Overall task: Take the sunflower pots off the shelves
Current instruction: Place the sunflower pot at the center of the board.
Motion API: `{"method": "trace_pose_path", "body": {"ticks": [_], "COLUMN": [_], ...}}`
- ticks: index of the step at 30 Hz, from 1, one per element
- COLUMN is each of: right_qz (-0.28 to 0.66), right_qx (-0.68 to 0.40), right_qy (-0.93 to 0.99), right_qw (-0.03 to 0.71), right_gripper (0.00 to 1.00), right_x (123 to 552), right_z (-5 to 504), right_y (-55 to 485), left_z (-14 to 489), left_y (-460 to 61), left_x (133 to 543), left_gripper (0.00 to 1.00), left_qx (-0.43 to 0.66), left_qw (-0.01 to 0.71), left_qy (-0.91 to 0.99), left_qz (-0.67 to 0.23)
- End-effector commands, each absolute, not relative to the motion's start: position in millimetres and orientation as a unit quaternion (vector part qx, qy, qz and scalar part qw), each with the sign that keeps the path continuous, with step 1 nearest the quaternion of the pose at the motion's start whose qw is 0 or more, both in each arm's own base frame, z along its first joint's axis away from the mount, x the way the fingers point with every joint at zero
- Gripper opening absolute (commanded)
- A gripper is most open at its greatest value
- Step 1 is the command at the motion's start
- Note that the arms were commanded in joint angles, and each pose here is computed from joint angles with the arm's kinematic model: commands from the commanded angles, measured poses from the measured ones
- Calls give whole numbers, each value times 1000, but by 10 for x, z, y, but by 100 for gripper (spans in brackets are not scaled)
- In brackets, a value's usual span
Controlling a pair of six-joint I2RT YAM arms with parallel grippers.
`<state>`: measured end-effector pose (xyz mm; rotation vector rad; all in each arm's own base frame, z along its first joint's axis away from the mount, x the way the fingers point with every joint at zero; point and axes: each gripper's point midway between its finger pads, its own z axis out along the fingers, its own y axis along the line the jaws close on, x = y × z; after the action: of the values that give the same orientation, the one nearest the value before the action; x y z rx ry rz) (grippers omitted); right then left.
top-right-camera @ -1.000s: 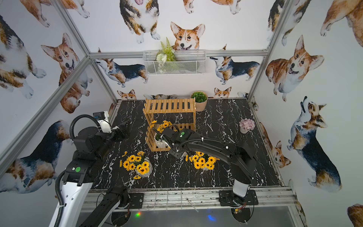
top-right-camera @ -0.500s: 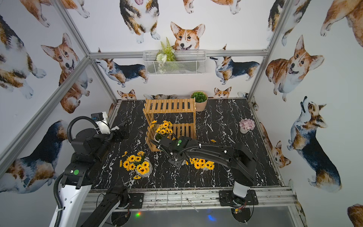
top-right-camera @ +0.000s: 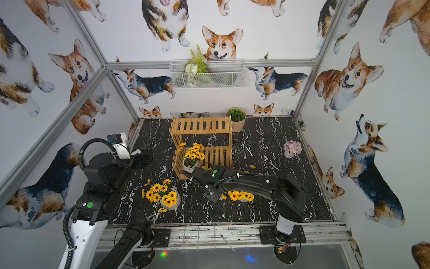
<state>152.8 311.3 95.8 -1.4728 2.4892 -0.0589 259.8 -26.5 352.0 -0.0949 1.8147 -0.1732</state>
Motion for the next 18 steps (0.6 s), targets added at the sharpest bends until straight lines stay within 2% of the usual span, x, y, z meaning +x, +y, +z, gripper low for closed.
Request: {"method": "trace_pose_path", "body": {"ticks": [1,18], "right_qz": [-17,-4], "right_qx": [-494,-492], "right_qy": [858,862], "right_qw": [140,120], "right_gripper": [0,0], "right_x": [1562,1467], "right_z": [976,825], "right_y": [3141,3122], "left_z": [3585,3570], "left_y": [-258,-257], "left_x": [2606,2611], "left_gripper": [100,100], "left_qx": [-46,-46], "left_qw": [621,621], "left_qy": [778,779], "left_qz": [-79,-79]}}
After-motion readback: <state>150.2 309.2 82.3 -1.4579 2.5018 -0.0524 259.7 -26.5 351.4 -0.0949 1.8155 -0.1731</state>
